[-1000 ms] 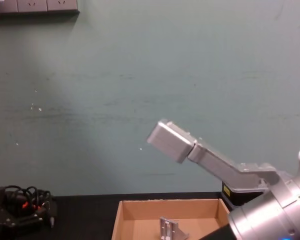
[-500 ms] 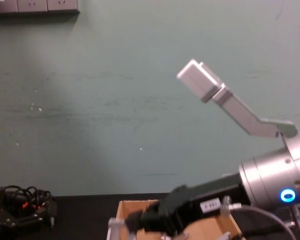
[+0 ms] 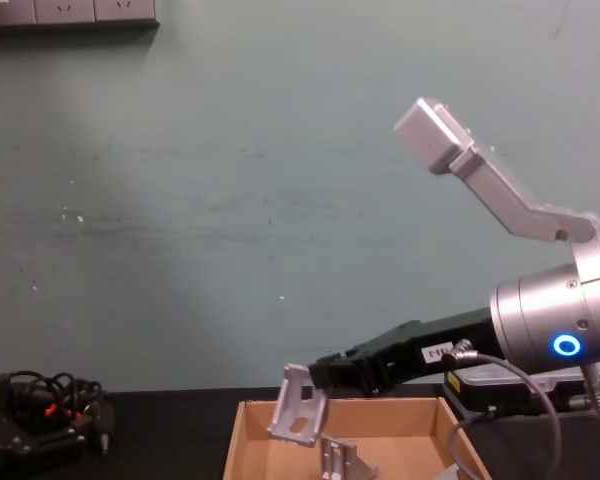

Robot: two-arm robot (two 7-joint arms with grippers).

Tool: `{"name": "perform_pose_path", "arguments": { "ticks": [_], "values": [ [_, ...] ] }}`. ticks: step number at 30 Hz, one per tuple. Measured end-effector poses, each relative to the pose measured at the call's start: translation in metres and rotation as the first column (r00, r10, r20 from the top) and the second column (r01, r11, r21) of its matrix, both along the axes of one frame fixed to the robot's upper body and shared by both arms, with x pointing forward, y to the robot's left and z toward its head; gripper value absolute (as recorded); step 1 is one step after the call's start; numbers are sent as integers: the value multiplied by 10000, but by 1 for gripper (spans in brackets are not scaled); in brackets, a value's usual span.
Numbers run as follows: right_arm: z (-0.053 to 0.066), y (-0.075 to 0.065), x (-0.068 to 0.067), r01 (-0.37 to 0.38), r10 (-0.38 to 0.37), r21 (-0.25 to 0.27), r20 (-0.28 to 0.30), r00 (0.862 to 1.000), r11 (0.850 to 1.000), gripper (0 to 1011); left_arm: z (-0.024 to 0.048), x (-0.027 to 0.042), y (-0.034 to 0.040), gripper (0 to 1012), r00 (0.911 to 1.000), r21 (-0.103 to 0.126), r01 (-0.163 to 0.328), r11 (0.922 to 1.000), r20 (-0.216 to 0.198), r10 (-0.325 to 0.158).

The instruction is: Use one hand to pick up the angle iron from the table and place it into the box.

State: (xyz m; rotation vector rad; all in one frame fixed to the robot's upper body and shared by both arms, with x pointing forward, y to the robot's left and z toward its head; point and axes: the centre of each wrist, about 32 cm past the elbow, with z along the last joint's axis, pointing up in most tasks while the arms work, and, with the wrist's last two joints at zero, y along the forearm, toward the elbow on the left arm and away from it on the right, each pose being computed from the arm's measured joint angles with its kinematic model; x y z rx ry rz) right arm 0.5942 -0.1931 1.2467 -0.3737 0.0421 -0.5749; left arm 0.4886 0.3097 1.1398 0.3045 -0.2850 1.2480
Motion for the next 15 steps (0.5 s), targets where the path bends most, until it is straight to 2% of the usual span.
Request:
{"name": "perform_pose_path", "arguments": {
  "ticks": [9, 15],
  "values": [
    [-69, 39, 62, 457, -472, -794, -171, 9987, 9958, 72, 0, 0, 0, 1000, 10000, -1, 0, 10000, 1, 0],
    [-96, 82, 85, 457, -484, -1088, -216, 9986, 9930, 72, 0, 0, 0, 1000, 10000, -1, 0, 10000, 0, 0]
  ]
}}
